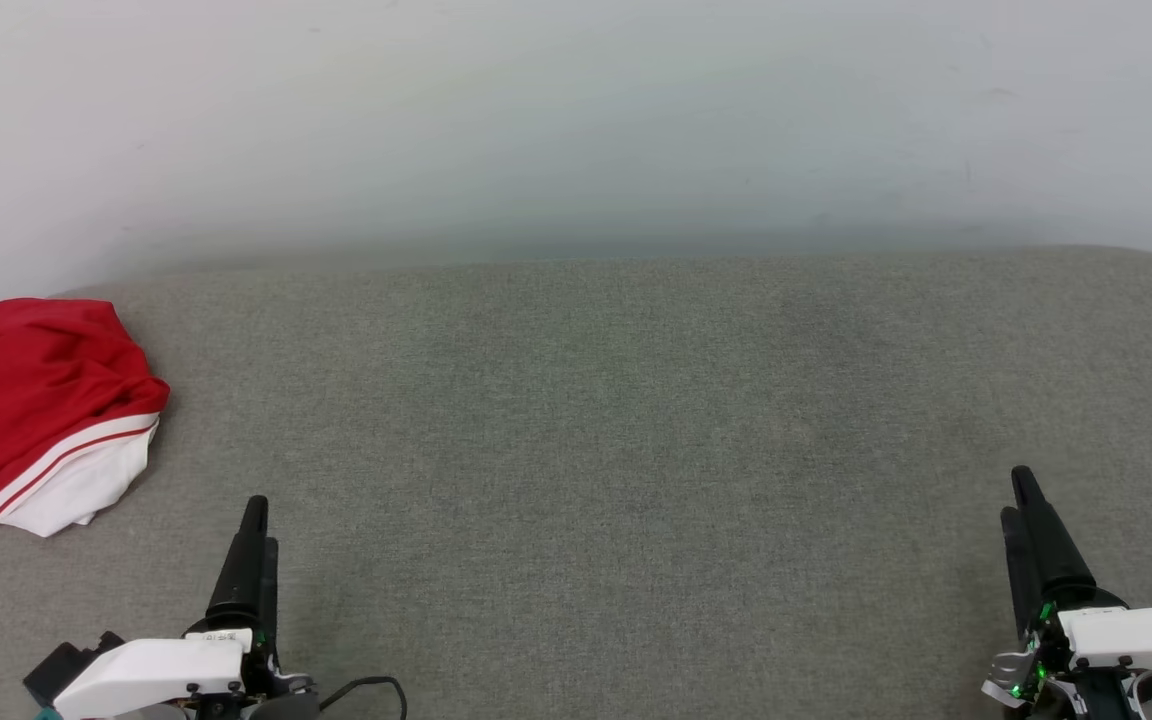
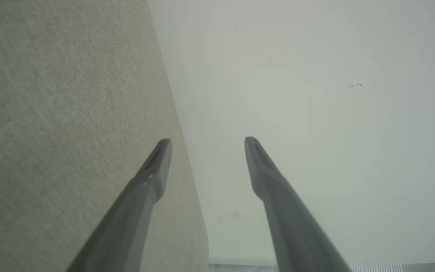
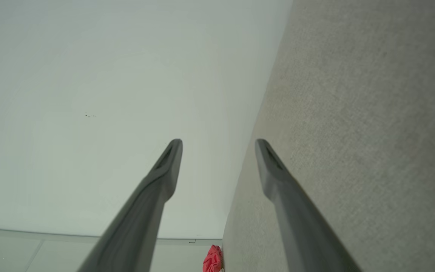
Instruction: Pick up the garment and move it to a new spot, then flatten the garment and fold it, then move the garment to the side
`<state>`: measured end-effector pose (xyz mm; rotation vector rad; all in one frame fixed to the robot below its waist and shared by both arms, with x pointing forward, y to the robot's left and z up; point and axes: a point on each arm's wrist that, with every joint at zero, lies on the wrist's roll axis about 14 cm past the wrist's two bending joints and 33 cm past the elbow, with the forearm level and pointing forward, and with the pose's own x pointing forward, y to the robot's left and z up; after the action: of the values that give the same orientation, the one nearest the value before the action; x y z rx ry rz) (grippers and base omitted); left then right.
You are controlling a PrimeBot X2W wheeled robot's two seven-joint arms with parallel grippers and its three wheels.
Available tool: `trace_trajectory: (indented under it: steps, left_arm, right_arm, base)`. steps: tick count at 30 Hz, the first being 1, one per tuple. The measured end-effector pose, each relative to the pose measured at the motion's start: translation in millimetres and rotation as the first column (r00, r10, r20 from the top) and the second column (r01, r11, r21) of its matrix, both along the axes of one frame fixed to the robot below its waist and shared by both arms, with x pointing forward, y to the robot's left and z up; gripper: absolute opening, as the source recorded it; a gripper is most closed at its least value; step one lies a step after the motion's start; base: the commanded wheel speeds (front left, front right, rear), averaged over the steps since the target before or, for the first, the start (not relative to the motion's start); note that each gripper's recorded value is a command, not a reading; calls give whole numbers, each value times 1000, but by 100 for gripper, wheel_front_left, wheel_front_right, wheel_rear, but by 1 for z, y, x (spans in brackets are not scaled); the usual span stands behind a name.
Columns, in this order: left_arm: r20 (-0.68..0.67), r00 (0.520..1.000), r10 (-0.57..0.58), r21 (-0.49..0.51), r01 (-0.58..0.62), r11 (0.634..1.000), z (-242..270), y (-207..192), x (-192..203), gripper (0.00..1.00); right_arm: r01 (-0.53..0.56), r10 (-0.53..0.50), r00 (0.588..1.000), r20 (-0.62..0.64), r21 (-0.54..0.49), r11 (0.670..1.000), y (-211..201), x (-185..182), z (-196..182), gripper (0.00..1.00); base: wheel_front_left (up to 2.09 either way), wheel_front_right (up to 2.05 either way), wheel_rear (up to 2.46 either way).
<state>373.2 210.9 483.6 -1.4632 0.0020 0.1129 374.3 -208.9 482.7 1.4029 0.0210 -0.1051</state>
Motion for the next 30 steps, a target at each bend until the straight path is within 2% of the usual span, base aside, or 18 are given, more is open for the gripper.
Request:
trace_trajectory:
  steps: [6,11,15,23,26,30]
  left_arm:
    - [6,999,37,91,-37,995,4,12,-2,100]
    - [34,997,68,197,-73,978,15,24,-2,100]
    - [63,995,81,287,-96,953,29,28,0,100]
    - [119,992,50,456,-99,885,56,16,2,100]
    - [130,991,36,513,-99,853,63,10,2,100]
    - [137,990,7,595,-88,799,68,-1,1,100]
  right_arm:
    - [18,-16,1000,16,-152,988,-7,1,9,100]
    - [25,-10,999,53,-300,954,-9,3,24,100]
    - [28,11,996,92,-414,910,-5,6,39,100]
    - [36,61,987,148,-575,817,10,7,61,100]
    - [39,65,987,146,-619,785,10,5,61,100]
    - [34,92,985,145,-689,724,18,5,63,100]
  base:
    - [0,0,0]
    - [0,0,0]
    - [0,0,0]
    - [0,0,0]
    - [0,0,0]
    - [0,0,0]
